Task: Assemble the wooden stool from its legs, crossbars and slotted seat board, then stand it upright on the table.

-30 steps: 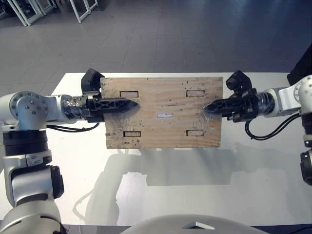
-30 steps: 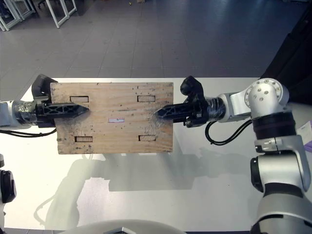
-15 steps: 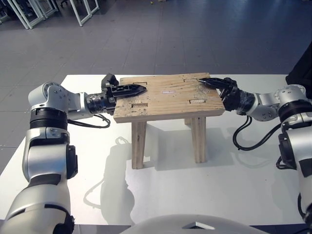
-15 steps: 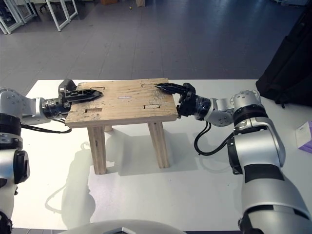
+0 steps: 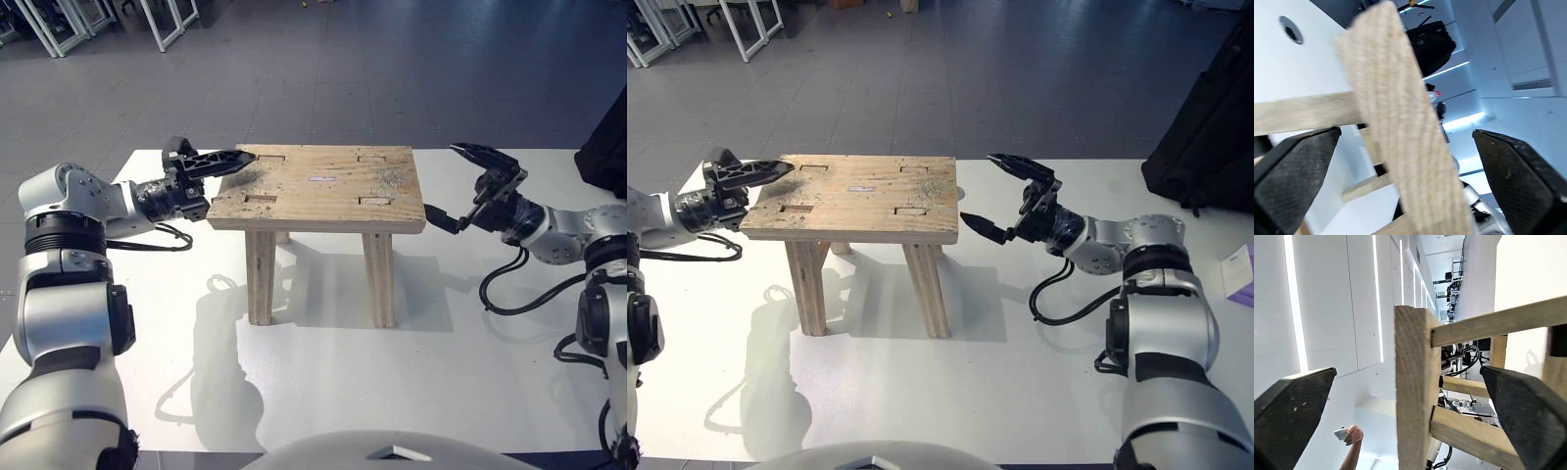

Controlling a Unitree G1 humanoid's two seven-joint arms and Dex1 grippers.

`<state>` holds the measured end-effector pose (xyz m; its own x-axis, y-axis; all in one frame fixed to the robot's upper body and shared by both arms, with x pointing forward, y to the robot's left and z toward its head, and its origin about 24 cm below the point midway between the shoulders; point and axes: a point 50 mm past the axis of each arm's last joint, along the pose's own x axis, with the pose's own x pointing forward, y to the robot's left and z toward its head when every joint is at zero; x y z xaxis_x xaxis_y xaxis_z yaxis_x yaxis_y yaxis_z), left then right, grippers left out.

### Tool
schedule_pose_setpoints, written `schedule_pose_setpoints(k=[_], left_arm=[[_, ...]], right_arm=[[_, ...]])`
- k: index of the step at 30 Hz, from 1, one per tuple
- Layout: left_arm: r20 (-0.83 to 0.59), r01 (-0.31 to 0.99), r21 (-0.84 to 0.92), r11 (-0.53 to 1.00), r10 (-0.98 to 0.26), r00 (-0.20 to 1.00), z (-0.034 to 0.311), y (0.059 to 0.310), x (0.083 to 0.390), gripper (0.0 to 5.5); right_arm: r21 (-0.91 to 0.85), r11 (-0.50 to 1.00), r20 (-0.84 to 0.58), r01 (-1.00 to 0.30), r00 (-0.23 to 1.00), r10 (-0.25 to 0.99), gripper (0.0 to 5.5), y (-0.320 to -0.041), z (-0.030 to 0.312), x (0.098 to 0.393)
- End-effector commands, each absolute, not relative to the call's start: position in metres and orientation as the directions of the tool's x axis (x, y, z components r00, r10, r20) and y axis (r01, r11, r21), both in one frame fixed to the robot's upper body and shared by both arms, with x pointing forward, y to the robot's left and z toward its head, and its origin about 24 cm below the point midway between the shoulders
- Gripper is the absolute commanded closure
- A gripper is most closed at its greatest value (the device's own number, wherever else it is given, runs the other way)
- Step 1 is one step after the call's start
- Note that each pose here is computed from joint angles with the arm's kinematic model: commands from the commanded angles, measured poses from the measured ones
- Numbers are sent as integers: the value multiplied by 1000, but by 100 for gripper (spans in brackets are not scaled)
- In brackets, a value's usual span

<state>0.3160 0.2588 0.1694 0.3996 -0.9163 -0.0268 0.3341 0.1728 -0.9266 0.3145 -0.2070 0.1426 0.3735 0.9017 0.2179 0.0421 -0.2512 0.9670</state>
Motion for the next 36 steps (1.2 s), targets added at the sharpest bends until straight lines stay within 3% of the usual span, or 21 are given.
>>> schedule_pose_setpoints(k=[1, 12, 14, 16, 17, 18, 20, 23, 24, 25, 27, 31, 36], left_arm=[[-71, 330, -919, 216, -914, 399, 165, 267, 312, 53], [-51, 353, -896, 268, -853, 519, 163, 301, 304, 53], [-15, 413, -861, 298, -825, 564, 162, 303, 307, 53], [42, 478, -780, 405, -727, 685, 166, 301, 323, 53], [42, 475, -720, 505, -652, 757, 164, 296, 332, 53], [25, 444, -654, 613, -568, 823, 160, 287, 338, 53], [-78, 301, -445, 844, -371, 925, 141, 268, 341, 53], [-120, 53, -259, 965, -87, 989, 107, 243, 339, 53], [-123, -6, -214, 977, -21, 992, 97, 238, 337, 53], [-111, -30, -211, 977, 7, 994, 91, 232, 335, 53], [-94, -35, -172, 984, 19, 995, 85, 221, 334, 53], [-64, -28, -116, 993, 21, 998, 86, 211, 336, 53], [-36, 35, -112, 993, -39, 999, 88, 204, 337, 53]], right_arm=[[968, -251, 228, 13, 375, 898, 3, -209, 147, 315], [980, -199, 184, -13, 437, 881, 3, -220, 146, 315], [988, -136, 157, -78, 484, 861, 3, -220, 144, 318], [976, -50, 163, -210, 564, 810, 3, -218, 148, 322], [966, 29, 140, -258, 613, 777, 3, -213, 147, 322], [931, 208, 72, -300, 709, 701, 3, -211, 145, 324], [782, 547, 13, -297, 887, 462, 3, -213, 143, 328], [505, 854, -85, -126, 977, 194, 3, -210, 119, 332], [225, 974, -138, -34, 988, 67, 3, -208, 112, 335], [44, 999, -121, -9, 993, 14, 3, -203, 107, 336], [-76, 997, -91, -4, 996, -3, 3, -193, 97, 336], [-48, 997, -56, -64, 997, 61, 3, -173, 87, 336], [-32, 999, -33, -28, 999, 27, 3, -174, 81, 336]])
